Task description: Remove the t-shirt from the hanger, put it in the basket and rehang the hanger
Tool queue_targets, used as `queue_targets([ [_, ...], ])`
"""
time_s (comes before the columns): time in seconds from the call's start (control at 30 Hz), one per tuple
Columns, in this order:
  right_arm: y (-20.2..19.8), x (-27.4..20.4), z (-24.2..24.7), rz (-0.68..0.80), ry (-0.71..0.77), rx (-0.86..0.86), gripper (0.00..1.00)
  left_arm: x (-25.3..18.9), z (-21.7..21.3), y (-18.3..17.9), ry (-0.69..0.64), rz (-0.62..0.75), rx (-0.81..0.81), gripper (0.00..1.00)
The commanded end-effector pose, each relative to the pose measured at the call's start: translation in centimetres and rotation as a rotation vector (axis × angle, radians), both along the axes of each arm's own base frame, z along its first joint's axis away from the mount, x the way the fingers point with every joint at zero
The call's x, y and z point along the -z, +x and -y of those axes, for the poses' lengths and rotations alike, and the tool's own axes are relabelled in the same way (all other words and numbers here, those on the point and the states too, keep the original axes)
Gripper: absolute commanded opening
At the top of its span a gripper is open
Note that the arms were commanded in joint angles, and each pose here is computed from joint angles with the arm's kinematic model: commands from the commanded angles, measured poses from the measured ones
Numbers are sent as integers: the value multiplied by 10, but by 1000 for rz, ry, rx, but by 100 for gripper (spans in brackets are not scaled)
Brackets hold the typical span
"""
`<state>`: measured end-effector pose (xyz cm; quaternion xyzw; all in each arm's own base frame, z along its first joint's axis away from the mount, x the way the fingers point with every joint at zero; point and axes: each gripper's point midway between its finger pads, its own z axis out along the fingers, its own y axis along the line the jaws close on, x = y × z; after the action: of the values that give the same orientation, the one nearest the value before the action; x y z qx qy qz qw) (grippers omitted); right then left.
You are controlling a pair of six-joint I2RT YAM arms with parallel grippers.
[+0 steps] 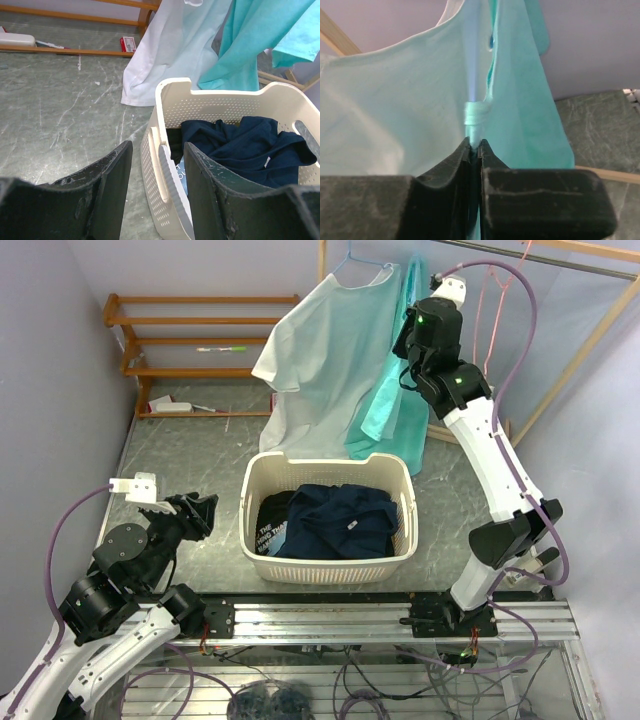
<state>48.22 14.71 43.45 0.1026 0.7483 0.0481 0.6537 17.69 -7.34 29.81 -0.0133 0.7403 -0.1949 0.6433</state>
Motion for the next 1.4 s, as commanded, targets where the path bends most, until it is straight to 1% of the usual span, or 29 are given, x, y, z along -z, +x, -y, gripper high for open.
queue_targets([
  [0.0, 2, -9, 8, 13, 1, 14, 0, -6, 0, -3, -9, 22, 16, 56],
  [0.13, 2, -20, 9, 51, -14, 8, 0, -6, 1, -3, -9, 21, 18, 56],
  [0.4, -10, -68, 19, 211, -37, 6, 0, -6, 1, -3, -8, 21, 19, 55],
  [0.7, -46, -116, 33, 328, -35, -12, 0, -7, 2, -3, -9, 24, 26, 56],
  [0.8, -58, -118, 34, 323, -23, -34, 0, -7, 2, -3, -11, 26, 25, 56],
  [0.9, -72, -108, 31, 277, -7, -80, 0, -7, 3, -3, -11, 26, 29, 56],
  [1.13, -122, -78, 21, 193, 33, -244, 0, -7, 6, -3, -7, 26, 43, 57],
  [1.27, -142, -75, 15, 155, 45, -321, 0, -5, 8, -2, 3, 18, 49, 56],
  [1.37, -154, -79, 2, 147, 44, -413, 0, -4, 8, -1, 5, 14, 49, 57],
])
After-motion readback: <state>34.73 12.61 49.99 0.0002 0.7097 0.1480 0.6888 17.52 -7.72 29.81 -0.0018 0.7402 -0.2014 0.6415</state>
